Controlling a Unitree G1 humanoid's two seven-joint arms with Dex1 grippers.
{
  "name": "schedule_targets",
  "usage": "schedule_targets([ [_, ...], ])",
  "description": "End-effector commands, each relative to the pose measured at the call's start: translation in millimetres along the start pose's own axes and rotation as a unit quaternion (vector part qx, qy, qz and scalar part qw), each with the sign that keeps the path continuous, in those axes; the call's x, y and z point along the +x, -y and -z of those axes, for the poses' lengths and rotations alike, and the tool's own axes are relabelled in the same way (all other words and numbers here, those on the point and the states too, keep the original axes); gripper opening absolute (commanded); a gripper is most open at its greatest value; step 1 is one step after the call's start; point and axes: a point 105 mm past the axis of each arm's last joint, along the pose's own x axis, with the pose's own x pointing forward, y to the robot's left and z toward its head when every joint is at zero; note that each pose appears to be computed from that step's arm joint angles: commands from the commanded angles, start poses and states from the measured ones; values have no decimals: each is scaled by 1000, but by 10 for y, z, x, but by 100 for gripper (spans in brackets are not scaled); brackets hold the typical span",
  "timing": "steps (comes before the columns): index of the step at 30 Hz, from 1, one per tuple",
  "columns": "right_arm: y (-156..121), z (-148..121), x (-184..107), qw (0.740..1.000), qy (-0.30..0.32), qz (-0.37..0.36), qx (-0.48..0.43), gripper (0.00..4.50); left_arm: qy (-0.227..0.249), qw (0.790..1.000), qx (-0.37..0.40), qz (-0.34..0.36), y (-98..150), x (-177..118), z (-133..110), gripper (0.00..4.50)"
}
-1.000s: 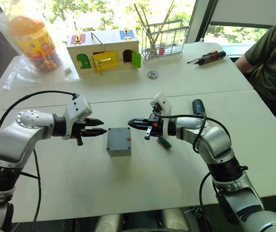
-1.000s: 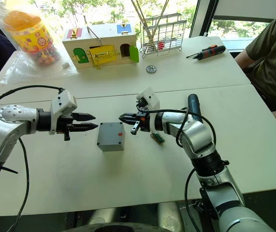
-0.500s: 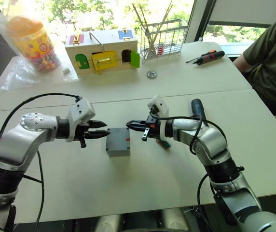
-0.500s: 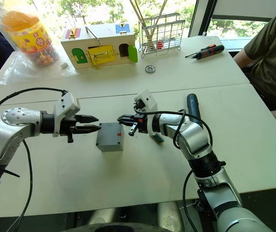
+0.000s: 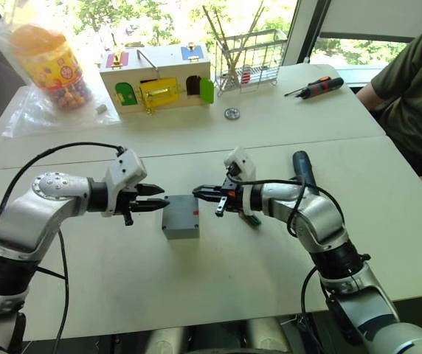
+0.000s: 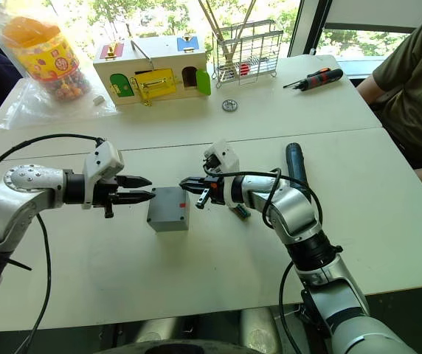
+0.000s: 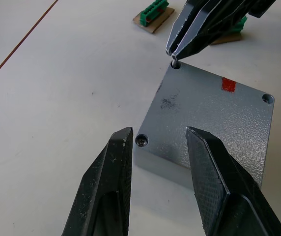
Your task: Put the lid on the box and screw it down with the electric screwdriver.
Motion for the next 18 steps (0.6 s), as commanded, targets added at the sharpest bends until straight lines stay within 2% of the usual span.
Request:
schedule_targets([
  [1,-32,-46,10,1000,12,-5,-11,4,6,1000,21,-7,-12,-15,-103,171],
  [11,-48,-30,43,1000,4,-8,-22,4,11,1000,24,-5,-10,12,-135,171],
  [14,-42,-37,38,1000,3,-5,-28,95,15,1000,26,-4,-9,21,-160,171],
  [18,-31,-71,18,999,5,-2,-33,301,25,999,27,-1,-9,33,-211,171],
])
